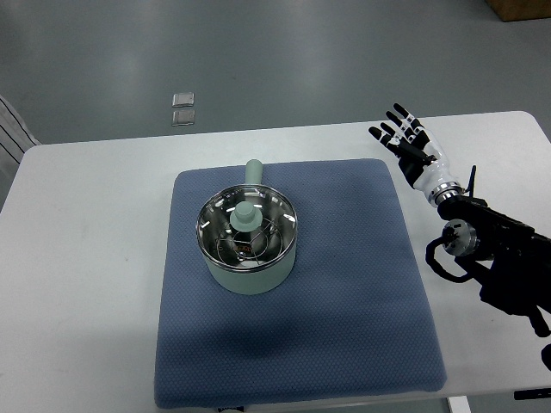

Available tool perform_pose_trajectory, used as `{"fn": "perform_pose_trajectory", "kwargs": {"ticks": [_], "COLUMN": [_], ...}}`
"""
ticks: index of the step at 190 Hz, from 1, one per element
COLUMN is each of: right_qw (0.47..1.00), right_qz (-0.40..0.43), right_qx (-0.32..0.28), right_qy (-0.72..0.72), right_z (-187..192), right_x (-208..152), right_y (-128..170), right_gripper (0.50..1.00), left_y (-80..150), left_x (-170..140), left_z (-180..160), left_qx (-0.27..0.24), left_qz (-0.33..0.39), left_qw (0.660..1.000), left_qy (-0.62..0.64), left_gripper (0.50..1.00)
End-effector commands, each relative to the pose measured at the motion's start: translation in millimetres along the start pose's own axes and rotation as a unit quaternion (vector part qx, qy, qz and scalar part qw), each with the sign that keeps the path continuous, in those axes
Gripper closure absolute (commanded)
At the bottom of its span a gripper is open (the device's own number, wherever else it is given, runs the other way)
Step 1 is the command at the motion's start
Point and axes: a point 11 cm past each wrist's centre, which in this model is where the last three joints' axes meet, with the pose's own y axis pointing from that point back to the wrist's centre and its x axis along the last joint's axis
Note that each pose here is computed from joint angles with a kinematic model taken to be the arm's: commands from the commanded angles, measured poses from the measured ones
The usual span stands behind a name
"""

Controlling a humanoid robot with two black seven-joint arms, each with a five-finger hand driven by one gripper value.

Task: Open lid and place right of pot

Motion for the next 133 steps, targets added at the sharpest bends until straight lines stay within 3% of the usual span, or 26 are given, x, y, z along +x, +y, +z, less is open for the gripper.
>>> {"fn": "perform_pose_trajectory", "kwargs": {"ticks": [1,133], "right_qw": [1.0,1.0], "right_qz": [0.001,0.001], "right_qx": [0.0,0.003], "right_qy": [0.001,0.001], "right_z": [-0.8,-3.3], "right_x": [1.1,0.6], "right_y": [0.1,-1.3], "right_gripper": [0.574,0.572], "left_y": [0.0,0.0], "left_x": [0.0,-0.5], "left_z": [0.0,-0.5], "left_qx": [0.0,-0.001], "left_qz": [0.0,-0.001], "left_qw": [1.0,1.0], "left_qy": [0.0,0.001], "left_gripper": [0.5,0.5]}}
